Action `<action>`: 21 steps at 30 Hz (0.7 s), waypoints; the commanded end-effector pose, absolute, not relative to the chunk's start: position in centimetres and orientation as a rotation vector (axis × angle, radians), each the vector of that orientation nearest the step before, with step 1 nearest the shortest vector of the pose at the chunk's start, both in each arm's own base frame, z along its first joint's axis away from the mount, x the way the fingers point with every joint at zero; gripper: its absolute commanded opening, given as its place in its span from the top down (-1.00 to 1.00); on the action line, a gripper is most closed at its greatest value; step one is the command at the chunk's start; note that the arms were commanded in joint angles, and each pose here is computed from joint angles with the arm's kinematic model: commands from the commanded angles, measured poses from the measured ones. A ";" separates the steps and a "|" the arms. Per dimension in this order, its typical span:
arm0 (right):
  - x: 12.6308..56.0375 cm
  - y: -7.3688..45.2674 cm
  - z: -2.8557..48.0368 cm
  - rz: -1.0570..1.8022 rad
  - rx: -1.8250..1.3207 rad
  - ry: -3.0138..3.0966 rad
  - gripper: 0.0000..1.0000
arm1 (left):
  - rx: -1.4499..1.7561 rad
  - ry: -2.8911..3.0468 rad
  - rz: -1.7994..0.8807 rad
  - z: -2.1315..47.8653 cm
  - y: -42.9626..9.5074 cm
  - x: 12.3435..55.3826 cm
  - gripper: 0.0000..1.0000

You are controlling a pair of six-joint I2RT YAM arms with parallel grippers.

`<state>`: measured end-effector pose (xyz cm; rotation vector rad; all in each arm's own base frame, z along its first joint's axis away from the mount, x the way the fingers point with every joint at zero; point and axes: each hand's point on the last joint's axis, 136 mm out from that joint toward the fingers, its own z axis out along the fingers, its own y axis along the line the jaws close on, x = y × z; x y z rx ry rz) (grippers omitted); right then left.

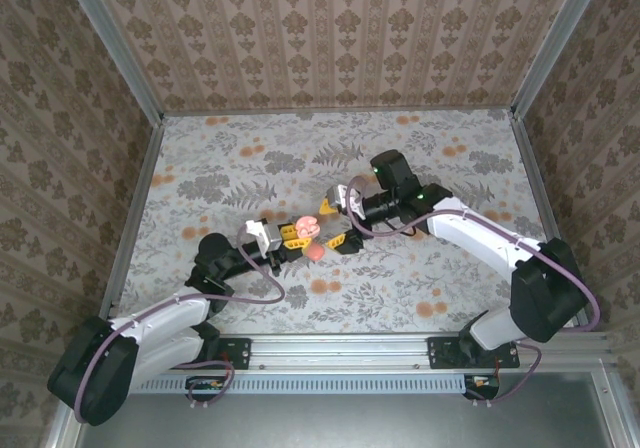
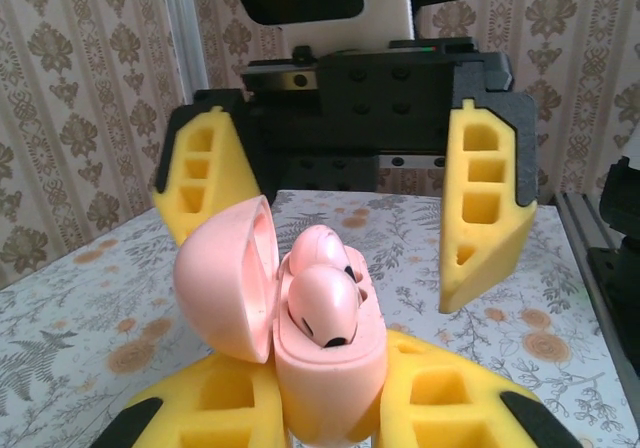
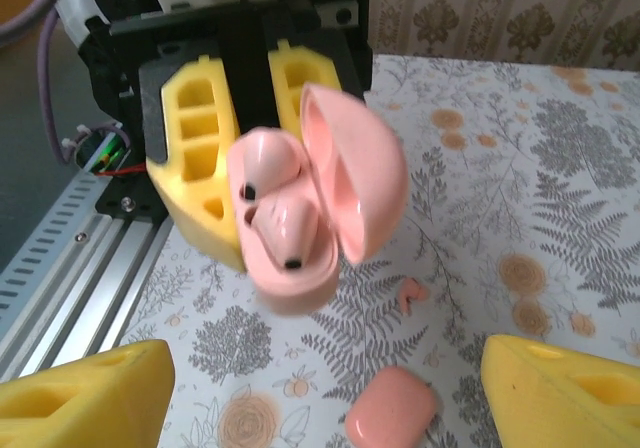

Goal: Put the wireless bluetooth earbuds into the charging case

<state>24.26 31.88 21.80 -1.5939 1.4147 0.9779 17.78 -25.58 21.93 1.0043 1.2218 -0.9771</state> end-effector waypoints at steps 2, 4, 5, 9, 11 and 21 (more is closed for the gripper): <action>23.1 32.9 23.7 1.083 -1.625 1.315 -0.60 | 1.048 1.181 -1.002 22.5 -25.8 17.0 0.88; 22.9 33.1 24.1 1.111 -1.627 1.293 -0.57 | 1.049 1.184 -1.004 22.5 -25.9 17.1 0.88; 22.8 33.2 24.4 1.121 -1.629 1.281 -0.56 | 1.048 1.185 -1.002 22.5 -25.9 17.1 0.88; 22.2 33.3 25.0 1.173 -1.640 1.241 -0.45 | 1.042 1.187 -0.997 22.5 -25.8 17.2 0.88; 21.8 33.3 25.1 1.189 -1.650 1.231 -0.39 | 1.039 1.183 -0.995 22.7 -25.8 17.2 0.88; 20.1 32.4 25.3 1.212 -1.682 1.211 -0.15 | 1.018 1.185 -0.973 23.0 -25.6 17.6 0.88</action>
